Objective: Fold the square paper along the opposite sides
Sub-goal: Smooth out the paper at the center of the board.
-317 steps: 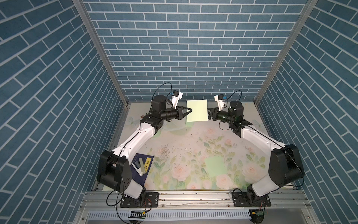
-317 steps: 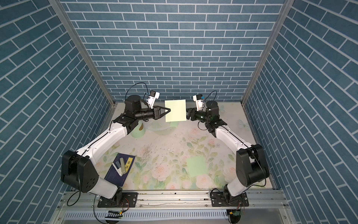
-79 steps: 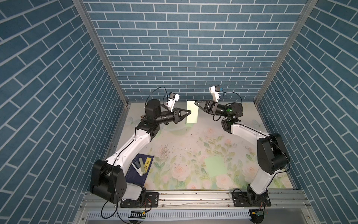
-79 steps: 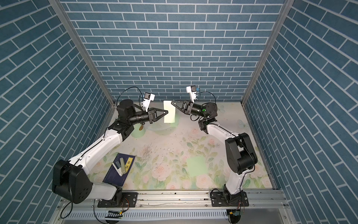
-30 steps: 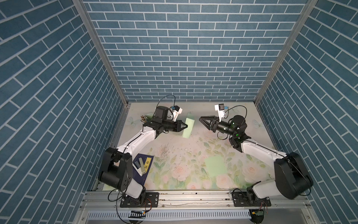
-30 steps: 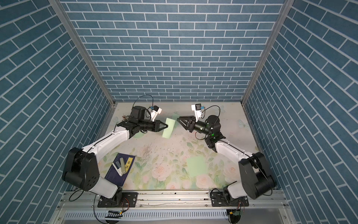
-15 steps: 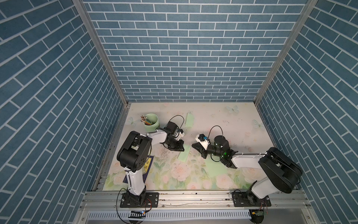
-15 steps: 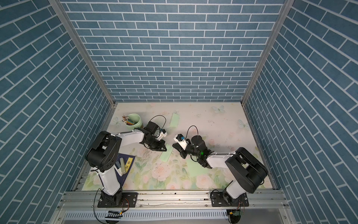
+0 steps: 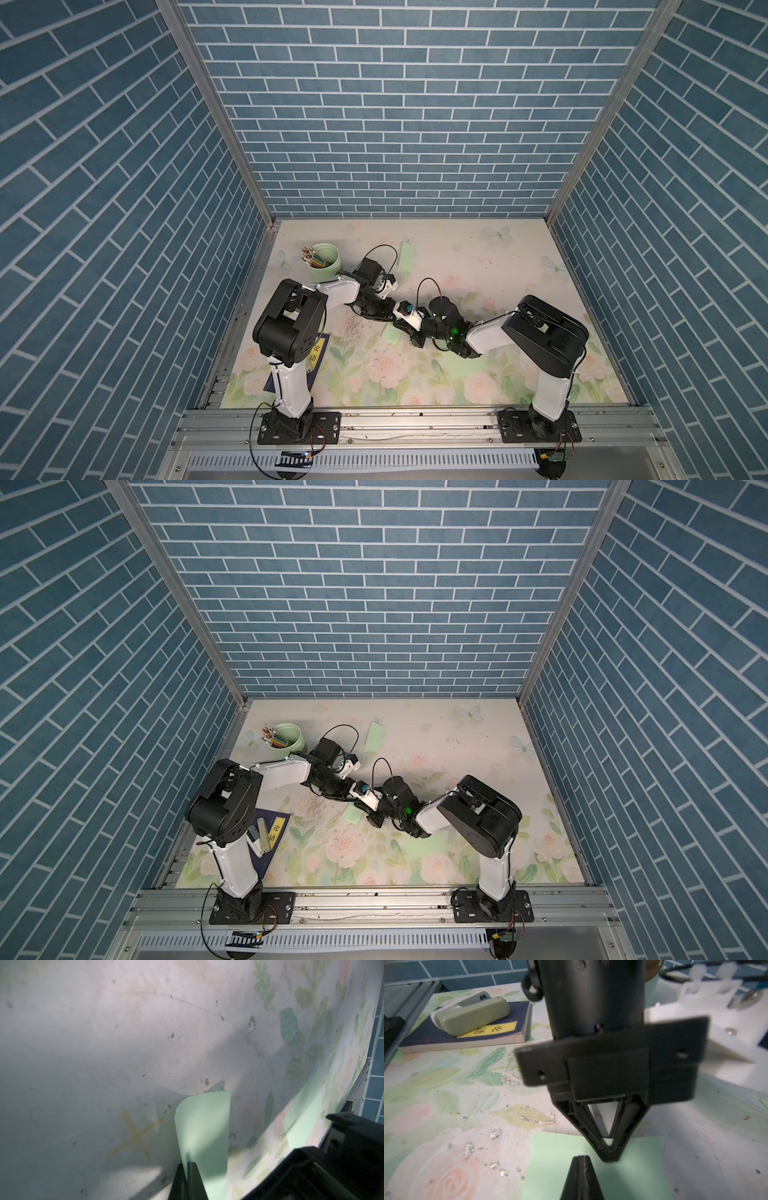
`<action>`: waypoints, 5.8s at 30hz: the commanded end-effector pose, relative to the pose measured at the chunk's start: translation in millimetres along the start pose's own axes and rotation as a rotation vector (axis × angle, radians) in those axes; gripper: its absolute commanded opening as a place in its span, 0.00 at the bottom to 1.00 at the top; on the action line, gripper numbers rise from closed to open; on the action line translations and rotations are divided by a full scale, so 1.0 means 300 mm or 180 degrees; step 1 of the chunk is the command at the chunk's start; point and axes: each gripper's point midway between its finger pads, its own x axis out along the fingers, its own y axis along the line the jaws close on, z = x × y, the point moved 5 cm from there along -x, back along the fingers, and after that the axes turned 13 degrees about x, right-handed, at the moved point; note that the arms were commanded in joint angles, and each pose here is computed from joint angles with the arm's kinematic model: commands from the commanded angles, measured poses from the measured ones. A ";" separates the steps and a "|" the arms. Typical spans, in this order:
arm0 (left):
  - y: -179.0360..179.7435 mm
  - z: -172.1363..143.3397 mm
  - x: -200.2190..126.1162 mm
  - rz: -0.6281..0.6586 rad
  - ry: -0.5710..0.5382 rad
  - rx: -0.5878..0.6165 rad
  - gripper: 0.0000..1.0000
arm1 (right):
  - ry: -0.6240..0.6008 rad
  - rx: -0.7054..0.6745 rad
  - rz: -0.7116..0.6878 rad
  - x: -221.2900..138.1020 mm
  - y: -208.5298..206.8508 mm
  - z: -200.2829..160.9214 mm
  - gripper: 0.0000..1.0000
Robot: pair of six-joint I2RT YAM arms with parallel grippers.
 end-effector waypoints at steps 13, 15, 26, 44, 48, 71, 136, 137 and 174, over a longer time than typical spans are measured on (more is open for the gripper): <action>0.047 -0.021 0.021 0.0193 0.0138 -0.0057 0.00 | 0.0292 -0.0163 -0.0270 0.037 -0.030 -0.133 0.00; 0.058 -0.027 0.021 0.0229 0.0144 -0.0099 0.00 | 0.0312 -0.0174 -0.0263 0.032 -0.020 -0.152 0.00; 0.097 -0.034 -0.001 0.0369 0.0111 -0.0212 0.00 | 0.0423 -0.0324 -0.0177 0.023 0.049 -0.221 0.00; 0.116 -0.015 -0.025 0.0439 0.0060 -0.0231 0.00 | 0.0975 -0.0559 0.0144 0.003 0.154 -0.349 0.00; 0.117 -0.017 -0.022 0.0433 0.0065 -0.0234 0.00 | 0.1152 -0.0520 0.0135 -0.017 0.158 -0.398 0.00; 0.119 -0.011 -0.017 0.0327 0.0040 -0.0288 0.00 | 0.0286 -0.0449 -0.0033 -0.130 0.185 -0.163 0.00; 0.043 -0.072 -0.069 0.0526 -0.0864 -0.1266 0.00 | -0.0464 0.0544 -0.0774 0.121 -0.104 0.122 0.00; 0.042 -0.069 -0.072 0.0523 -0.0880 -0.1264 0.00 | -0.0415 0.0557 -0.0771 0.134 -0.104 0.109 0.00; 0.082 -0.131 -0.032 0.0683 -0.0827 -0.1353 0.00 | -0.0260 0.0452 -0.0913 0.075 -0.149 0.100 0.00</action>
